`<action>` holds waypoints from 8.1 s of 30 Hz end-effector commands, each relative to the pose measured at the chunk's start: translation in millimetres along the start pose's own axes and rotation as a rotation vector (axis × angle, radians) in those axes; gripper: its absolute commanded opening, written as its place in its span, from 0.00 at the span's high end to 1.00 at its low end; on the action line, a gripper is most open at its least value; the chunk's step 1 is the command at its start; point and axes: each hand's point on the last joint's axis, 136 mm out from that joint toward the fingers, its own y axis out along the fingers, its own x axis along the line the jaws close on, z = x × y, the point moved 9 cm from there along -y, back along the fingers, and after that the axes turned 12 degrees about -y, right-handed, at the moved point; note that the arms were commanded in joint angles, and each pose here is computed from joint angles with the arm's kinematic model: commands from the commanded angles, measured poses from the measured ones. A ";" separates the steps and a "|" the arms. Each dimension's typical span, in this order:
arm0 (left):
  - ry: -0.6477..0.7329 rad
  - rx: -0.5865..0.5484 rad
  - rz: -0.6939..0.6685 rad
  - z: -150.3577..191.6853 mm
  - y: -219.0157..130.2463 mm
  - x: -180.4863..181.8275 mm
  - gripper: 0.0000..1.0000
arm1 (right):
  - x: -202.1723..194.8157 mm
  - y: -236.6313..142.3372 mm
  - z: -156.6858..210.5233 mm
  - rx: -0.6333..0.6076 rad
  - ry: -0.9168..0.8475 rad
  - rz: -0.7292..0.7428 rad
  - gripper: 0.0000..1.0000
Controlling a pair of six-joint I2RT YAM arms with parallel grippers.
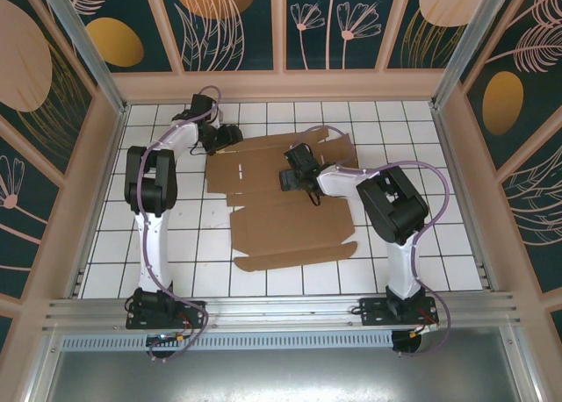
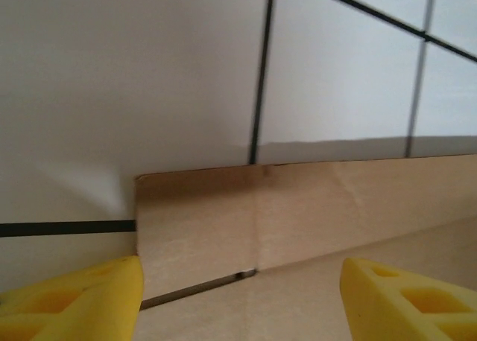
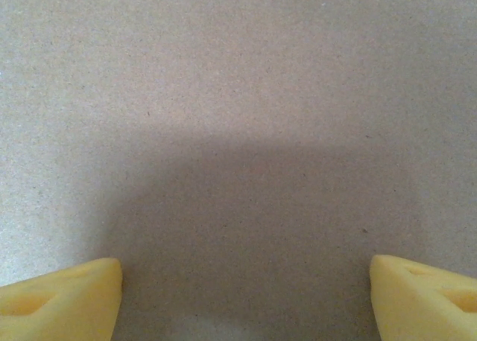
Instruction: Fold the paper box
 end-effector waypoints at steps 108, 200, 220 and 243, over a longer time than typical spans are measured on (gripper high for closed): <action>0.074 -0.016 0.132 83.8 -47.1 5.5 0.64 | 28.7 33.7 60.1 0.279 0.000 -0.086 0.30; -0.038 -0.146 0.141 113.6 -96.1 35.1 0.23 | 20.3 33.2 77.3 0.331 0.014 -0.105 0.34; -0.064 0.068 0.203 135.8 -37.1 60.2 0.21 | 21.7 31.2 79.1 0.332 0.012 -0.122 0.33; -0.025 0.139 0.364 144.2 -46.9 28.0 0.31 | 20.4 32.3 79.7 0.333 0.032 -0.139 0.33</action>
